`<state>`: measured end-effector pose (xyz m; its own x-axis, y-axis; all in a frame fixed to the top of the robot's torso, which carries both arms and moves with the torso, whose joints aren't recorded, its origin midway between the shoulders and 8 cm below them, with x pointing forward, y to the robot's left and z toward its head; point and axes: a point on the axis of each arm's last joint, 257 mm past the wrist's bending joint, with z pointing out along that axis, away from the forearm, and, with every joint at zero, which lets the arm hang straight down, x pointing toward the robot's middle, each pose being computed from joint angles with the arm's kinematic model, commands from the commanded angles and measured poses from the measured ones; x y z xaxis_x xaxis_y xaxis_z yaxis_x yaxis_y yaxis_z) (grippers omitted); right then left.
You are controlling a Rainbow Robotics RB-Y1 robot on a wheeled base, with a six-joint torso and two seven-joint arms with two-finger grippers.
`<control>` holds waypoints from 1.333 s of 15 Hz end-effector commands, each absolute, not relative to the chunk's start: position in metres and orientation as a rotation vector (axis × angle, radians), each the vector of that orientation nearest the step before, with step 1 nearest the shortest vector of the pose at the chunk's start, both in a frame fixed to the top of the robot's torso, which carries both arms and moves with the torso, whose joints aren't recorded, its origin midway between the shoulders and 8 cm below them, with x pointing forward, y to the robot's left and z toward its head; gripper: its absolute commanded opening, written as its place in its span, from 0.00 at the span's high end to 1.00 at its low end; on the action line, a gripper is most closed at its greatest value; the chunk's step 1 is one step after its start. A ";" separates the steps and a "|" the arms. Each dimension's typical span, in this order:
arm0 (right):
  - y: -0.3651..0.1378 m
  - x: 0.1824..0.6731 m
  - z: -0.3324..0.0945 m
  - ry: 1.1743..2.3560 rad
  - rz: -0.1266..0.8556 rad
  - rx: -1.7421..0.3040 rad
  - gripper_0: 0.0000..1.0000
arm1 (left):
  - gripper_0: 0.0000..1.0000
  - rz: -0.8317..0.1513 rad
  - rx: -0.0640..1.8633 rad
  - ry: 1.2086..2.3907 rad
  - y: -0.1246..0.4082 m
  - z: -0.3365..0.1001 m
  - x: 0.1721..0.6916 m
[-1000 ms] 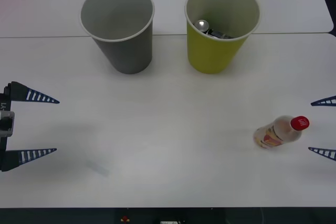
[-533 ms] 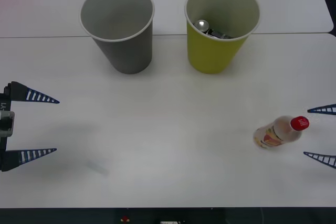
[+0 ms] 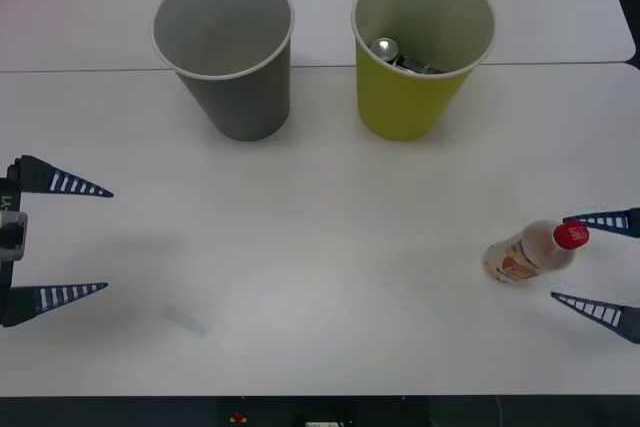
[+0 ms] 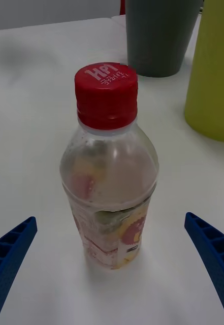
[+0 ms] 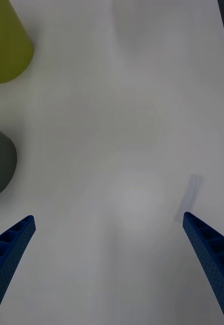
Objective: Put the can into the green bin and the plastic bottle into the gray bin
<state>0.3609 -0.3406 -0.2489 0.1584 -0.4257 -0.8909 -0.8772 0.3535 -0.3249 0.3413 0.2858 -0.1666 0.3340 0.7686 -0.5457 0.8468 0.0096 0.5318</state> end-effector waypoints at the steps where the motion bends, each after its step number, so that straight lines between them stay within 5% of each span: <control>1: -0.329 0.364 -0.256 1.446 0.504 -1.221 0.00 | 0.00 -0.118 1.762 1.444 0.286 -0.167 0.341; 13: -0.288 0.380 -0.282 1.424 0.494 -1.117 0.00 | 0.00 -0.118 1.762 1.444 0.286 -0.167 0.341; 14: -0.288 0.380 -0.282 1.422 0.493 -1.118 0.09 | 0.00 -0.118 1.762 1.444 0.286 -0.167 0.341; 15: -0.288 0.380 -0.282 1.420 0.491 -1.120 0.80 | 0.00 -0.118 1.762 1.444 0.286 -0.167 0.341; 16: -0.288 0.380 -0.282 1.420 0.491 -1.120 1.00 | 0.00 -0.118 1.762 1.444 0.286 -0.167 0.341; 20: -0.287 0.379 -0.282 1.414 0.493 -1.127 1.00 | 0.00 -0.118 1.762 1.444 0.286 -0.167 0.341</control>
<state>0.3796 -0.2871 -0.2817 0.1701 -0.3384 -0.9255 -0.8385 0.4437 -0.3164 0.3413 0.2858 -0.1666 0.3340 0.7686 -0.5457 0.8468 0.0096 0.5318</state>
